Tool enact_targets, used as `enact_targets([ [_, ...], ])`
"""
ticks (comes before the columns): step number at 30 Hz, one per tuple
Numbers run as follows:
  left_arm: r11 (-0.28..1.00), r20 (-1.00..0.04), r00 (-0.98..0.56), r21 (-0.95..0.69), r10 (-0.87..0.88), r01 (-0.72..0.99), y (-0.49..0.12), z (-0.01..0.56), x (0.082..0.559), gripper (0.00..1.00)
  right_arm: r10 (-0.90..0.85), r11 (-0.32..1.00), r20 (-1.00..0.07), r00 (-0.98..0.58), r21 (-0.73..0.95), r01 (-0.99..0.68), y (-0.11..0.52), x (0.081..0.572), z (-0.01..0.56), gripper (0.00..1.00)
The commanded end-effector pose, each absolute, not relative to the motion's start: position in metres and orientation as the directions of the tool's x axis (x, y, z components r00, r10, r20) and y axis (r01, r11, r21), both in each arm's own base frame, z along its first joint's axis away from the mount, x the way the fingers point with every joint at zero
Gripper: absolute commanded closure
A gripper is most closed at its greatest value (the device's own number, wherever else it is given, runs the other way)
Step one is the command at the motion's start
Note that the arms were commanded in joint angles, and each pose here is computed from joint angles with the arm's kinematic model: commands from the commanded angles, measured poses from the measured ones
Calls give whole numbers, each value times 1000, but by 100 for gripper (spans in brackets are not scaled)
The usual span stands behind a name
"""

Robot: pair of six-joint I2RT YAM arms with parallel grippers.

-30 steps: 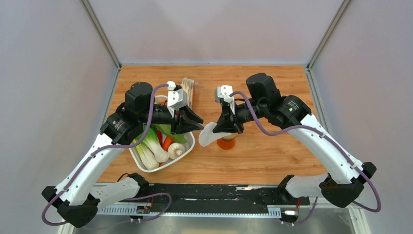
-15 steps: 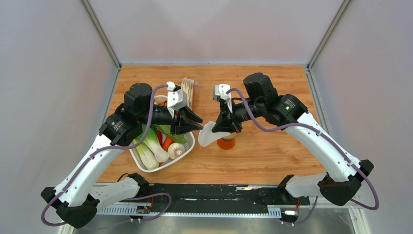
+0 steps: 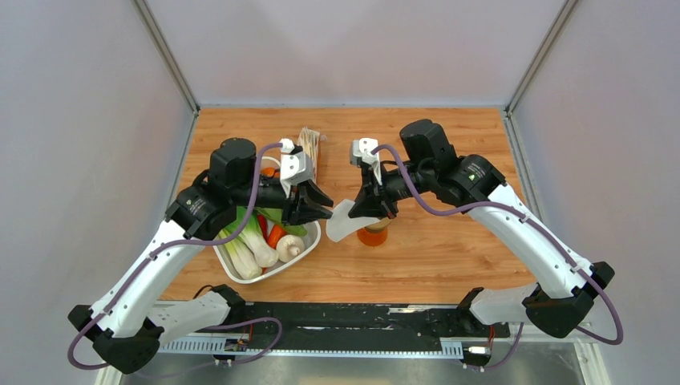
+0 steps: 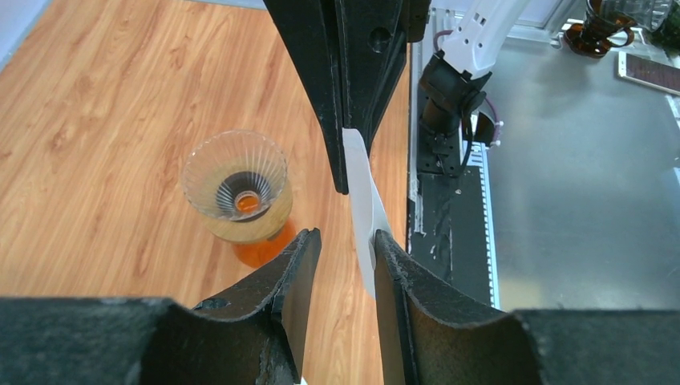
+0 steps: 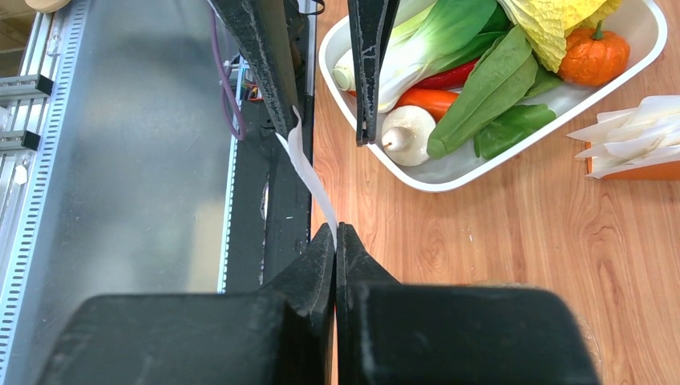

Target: Place the coffee filter in the dripper

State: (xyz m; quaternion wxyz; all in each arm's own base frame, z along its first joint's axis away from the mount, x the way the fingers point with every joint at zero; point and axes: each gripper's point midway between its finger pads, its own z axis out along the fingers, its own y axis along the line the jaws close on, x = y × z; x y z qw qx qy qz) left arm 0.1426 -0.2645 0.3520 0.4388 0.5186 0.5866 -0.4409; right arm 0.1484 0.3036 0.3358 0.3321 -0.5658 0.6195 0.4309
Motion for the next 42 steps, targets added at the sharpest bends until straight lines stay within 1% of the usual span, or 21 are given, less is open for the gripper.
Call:
enact_targets([
  [1, 46, -974, -51, -41, 223, 998, -265, 353, 138, 58, -369, -35, -923, -110, 132, -991, 308, 150, 351, 100],
  [8, 68, -981, -38, -25, 190, 997, -277, 362, 151, 58, -363, -95, -926, -107, 151, -984, 310, 141, 349, 100],
  [14, 72, -992, -17, -8, 126, 997, -283, 380, 154, 58, -370, -107, -923, -111, 161, -981, 309, 138, 346, 100],
  [20, 43, -998, -8, -5, 66, 999, -287, 399, 150, 60, -376, -111, -920, -112, 165, -980, 309, 138, 343, 100],
  [26, -8, -997, -3, -3, 78, 1000, -284, 396, 138, 60, -380, -95, -918, -114, 161, -982, 310, 143, 345, 100],
  [29, -13, -994, -8, -9, 110, 1000, -280, 387, 135, 60, -374, -90, -921, -111, 155, -984, 309, 145, 347, 100],
  [42, 47, -983, -32, -24, 179, 999, -273, 365, 141, 60, -322, -163, -946, -35, 91, -982, 302, 131, 364, 100],
])
